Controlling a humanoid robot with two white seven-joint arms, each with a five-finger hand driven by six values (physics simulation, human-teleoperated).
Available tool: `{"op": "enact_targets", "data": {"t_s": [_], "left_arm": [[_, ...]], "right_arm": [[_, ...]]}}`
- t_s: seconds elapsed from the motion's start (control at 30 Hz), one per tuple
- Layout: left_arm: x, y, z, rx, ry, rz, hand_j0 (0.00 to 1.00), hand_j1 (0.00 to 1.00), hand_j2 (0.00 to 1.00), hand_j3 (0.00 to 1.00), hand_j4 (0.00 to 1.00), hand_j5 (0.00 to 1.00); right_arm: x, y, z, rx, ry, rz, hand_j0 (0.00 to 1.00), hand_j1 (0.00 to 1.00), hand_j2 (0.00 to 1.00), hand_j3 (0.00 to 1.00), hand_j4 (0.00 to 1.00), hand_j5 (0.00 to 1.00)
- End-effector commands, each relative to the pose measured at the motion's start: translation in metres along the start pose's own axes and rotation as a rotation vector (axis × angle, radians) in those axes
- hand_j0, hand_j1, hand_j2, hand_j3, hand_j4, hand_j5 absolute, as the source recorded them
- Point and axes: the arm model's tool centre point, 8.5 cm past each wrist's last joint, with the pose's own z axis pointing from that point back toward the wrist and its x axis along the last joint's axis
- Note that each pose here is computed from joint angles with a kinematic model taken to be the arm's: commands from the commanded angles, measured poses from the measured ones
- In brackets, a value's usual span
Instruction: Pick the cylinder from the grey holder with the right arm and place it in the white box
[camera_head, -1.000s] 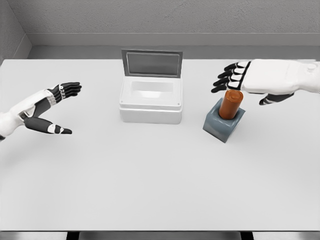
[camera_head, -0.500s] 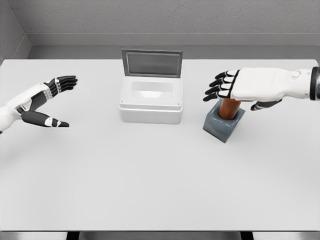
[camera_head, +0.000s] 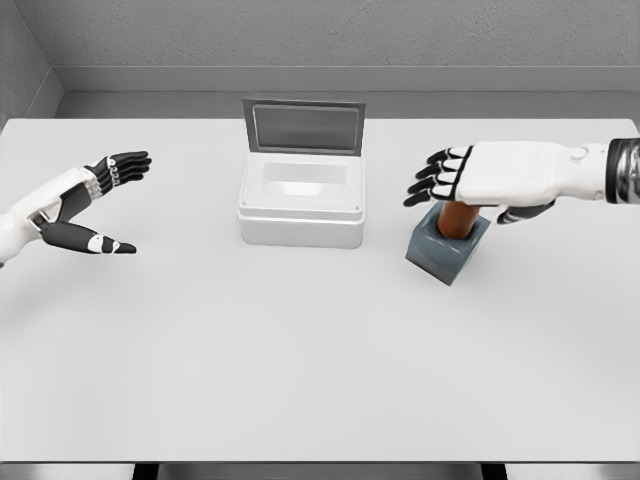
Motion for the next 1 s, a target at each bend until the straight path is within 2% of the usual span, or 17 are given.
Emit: {"op": "enact_targets", "data": {"t_s": [0.0,0.27,0.47,0.7,0.97], "left_arm": [[0.0,0.0,0.0,0.005,-0.001,0.006,1.0,1.0,1.0,1.0,1.0,1.0],[0.0,0.0,0.0,0.004,-0.002,0.006,1.0,1.0,1.0,1.0,1.0,1.0],[-0.001,-0.002,-0.002,0.0,-0.006,0.01,1.0,1.0,1.0,1.0,1.0,1.0],[-0.001,-0.003,-0.003,-0.001,-0.006,0.012,1.0,1.0,1.0,1.0,1.0,1.0],[-0.001,-0.004,-0.003,-0.002,-0.007,0.012,1.0,1.0,1.0,1.0,1.0,1.0]], "right_arm": [[-0.006,0.003,-0.002,-0.001,0.013,-0.02,1.0,1.0,1.0,1.0,1.0,1.0],[-0.003,0.012,-0.013,0.031,0.0,-0.01,1.0,1.0,1.0,1.0,1.0,1.0],[-0.002,0.011,-0.016,0.027,-0.005,-0.011,1.0,1.0,1.0,1.0,1.0,1.0],[-0.012,0.016,-0.017,0.029,0.017,-0.036,1.0,1.0,1.0,1.0,1.0,1.0],[-0.013,0.022,-0.025,0.045,0.013,-0.044,1.0,1.0,1.0,1.0,1.0,1.0]]}}
